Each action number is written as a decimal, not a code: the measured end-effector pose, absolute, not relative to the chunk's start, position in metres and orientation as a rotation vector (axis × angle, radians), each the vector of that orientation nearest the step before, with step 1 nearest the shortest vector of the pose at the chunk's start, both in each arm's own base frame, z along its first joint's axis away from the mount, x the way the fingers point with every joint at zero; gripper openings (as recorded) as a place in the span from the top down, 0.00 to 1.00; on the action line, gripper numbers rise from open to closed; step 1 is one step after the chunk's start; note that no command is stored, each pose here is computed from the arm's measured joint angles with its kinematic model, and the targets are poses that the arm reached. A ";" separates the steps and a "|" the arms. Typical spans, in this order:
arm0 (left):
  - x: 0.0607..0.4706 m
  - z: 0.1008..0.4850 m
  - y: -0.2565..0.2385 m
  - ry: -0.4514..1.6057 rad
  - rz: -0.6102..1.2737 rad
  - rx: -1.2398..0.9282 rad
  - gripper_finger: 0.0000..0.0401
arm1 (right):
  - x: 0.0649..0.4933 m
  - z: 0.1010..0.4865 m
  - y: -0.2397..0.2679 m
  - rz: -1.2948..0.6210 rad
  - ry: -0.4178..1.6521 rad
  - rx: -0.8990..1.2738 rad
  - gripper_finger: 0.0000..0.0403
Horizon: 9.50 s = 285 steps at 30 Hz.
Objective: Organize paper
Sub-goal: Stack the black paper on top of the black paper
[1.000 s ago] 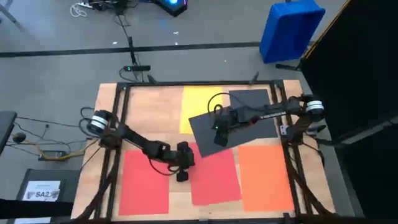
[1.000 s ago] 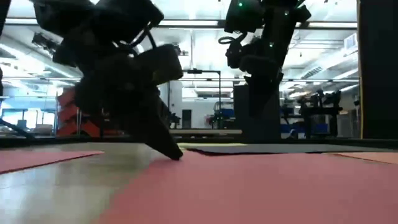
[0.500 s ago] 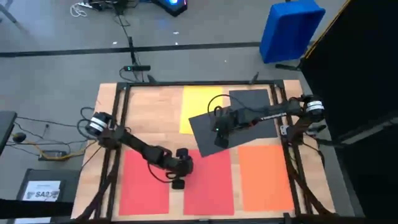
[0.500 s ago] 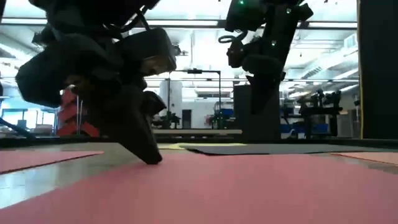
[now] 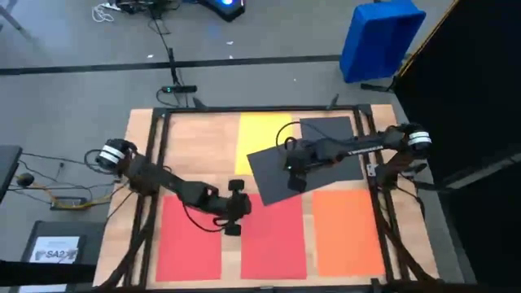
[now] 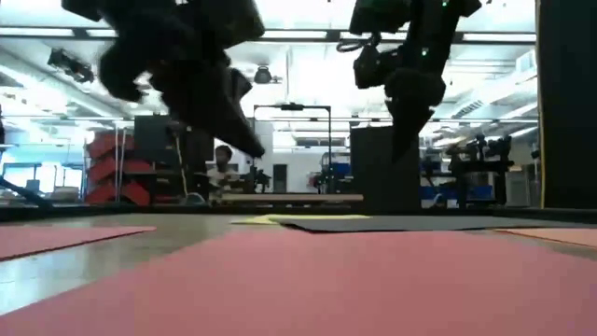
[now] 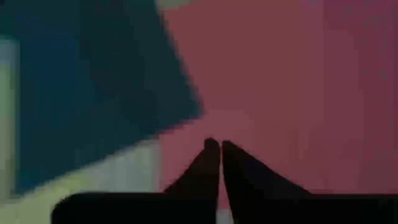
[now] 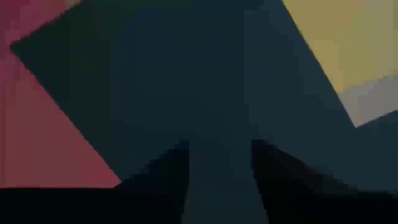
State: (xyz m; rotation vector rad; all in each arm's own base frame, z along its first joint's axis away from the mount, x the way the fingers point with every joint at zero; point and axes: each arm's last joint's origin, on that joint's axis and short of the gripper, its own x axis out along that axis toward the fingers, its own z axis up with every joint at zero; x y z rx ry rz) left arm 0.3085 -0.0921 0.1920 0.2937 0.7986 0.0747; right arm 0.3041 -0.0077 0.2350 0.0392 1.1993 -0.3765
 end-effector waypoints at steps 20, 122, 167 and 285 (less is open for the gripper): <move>0.330 0.165 -0.007 0.949 -0.211 0.875 0.57 | 0.252 0.243 -0.001 -0.386 1.047 0.118 0.64; 0.398 0.199 0.072 0.718 -0.114 0.607 0.57 | 0.250 0.252 0.004 -0.406 0.847 0.200 0.64; 0.313 0.146 0.102 0.733 0.219 0.108 0.67 | 0.334 0.149 -0.015 -0.357 1.369 0.150 0.34; 0.308 0.113 0.104 0.897 0.079 -0.063 0.67 | 0.297 0.153 -0.137 -0.167 1.271 0.090 0.77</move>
